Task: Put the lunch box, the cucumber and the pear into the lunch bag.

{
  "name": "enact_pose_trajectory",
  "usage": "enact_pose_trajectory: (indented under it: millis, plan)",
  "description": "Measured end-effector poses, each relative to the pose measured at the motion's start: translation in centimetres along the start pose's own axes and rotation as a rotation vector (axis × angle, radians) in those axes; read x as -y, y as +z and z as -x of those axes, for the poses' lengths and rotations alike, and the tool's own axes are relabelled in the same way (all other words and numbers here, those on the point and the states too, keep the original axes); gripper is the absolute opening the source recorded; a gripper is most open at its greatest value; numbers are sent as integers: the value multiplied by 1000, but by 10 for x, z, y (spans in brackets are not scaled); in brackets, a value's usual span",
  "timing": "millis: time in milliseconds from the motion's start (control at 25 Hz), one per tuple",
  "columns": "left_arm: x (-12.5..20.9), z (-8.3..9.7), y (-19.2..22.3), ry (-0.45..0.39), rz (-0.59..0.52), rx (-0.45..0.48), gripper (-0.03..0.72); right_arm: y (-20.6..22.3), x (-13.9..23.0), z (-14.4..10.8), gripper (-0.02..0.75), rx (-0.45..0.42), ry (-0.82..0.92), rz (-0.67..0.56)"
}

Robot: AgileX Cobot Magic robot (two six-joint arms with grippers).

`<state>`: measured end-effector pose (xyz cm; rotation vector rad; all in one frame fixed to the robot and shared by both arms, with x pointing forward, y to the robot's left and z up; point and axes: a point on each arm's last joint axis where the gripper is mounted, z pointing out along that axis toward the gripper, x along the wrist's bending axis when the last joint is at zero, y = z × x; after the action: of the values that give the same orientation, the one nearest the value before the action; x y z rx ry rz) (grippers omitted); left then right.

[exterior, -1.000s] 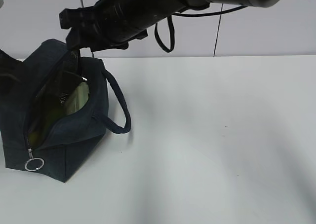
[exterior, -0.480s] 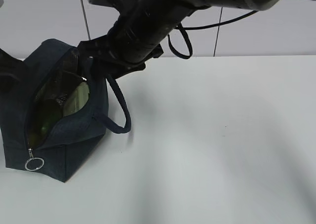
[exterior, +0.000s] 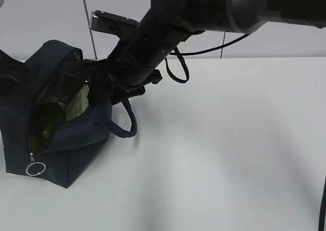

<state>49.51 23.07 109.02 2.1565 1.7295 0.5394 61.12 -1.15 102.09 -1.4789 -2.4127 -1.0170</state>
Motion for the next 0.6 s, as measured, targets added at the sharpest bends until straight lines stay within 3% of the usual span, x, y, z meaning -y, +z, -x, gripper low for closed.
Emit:
enact_pose_trajectory:
  millis: [320,600]
  plan:
    - [0,0,0,0,3,0,3,1,1,0,61,-2,-1,-10]
    - [-1,1,0,-6,15,13,3,-10,-1,1,21,55,-66,3]
